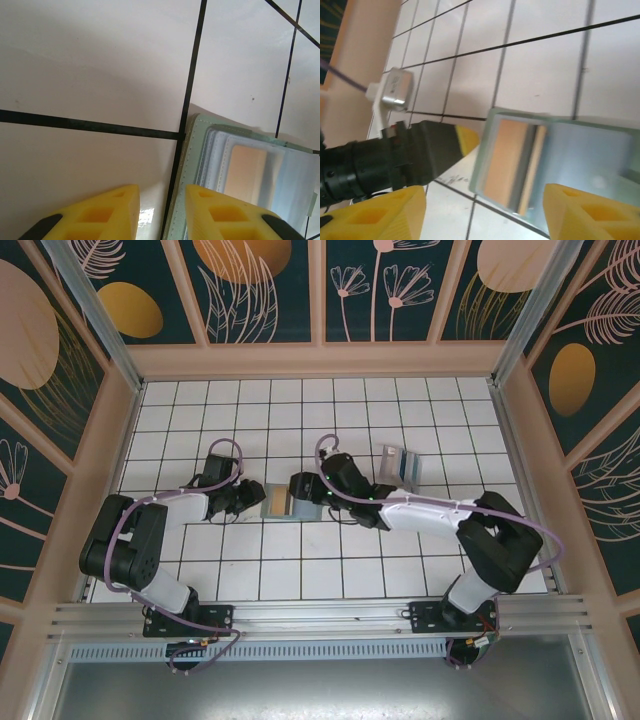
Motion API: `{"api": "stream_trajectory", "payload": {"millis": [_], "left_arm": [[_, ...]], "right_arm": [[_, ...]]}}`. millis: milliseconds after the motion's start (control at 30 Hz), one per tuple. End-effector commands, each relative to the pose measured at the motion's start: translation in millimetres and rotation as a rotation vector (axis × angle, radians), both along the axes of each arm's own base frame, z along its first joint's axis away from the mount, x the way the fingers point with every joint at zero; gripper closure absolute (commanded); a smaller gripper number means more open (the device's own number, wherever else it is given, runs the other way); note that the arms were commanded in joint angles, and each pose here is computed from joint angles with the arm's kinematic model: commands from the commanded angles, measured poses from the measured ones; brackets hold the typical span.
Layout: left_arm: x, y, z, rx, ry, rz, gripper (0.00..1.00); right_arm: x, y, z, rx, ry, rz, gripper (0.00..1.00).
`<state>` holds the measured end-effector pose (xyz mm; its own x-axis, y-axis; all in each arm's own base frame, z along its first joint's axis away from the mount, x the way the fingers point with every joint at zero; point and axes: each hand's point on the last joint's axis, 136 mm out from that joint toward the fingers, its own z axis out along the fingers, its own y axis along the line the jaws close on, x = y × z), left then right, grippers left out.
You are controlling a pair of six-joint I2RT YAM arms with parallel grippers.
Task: Put the credit cards into the card holder
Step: Flip over the card slot in the card holder.
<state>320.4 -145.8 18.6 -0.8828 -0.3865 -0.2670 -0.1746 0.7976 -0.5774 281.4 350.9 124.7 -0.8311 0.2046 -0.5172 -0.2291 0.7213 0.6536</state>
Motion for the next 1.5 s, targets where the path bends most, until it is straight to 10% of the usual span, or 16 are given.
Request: {"api": "stream_trajectory", "payload": {"millis": [0,1467], "left_arm": [[-3.2,-8.8,-5.9,-0.036,0.028,-0.024,0.69],[-4.2,-8.8,-6.7,-0.037,0.03,-0.025,0.67]], "right_arm": [[-7.2,-31.6,-43.2,-0.067,0.126,-0.063,0.33],[-11.2,6.9,-62.3,0.088,0.219,0.118,0.52]]}}
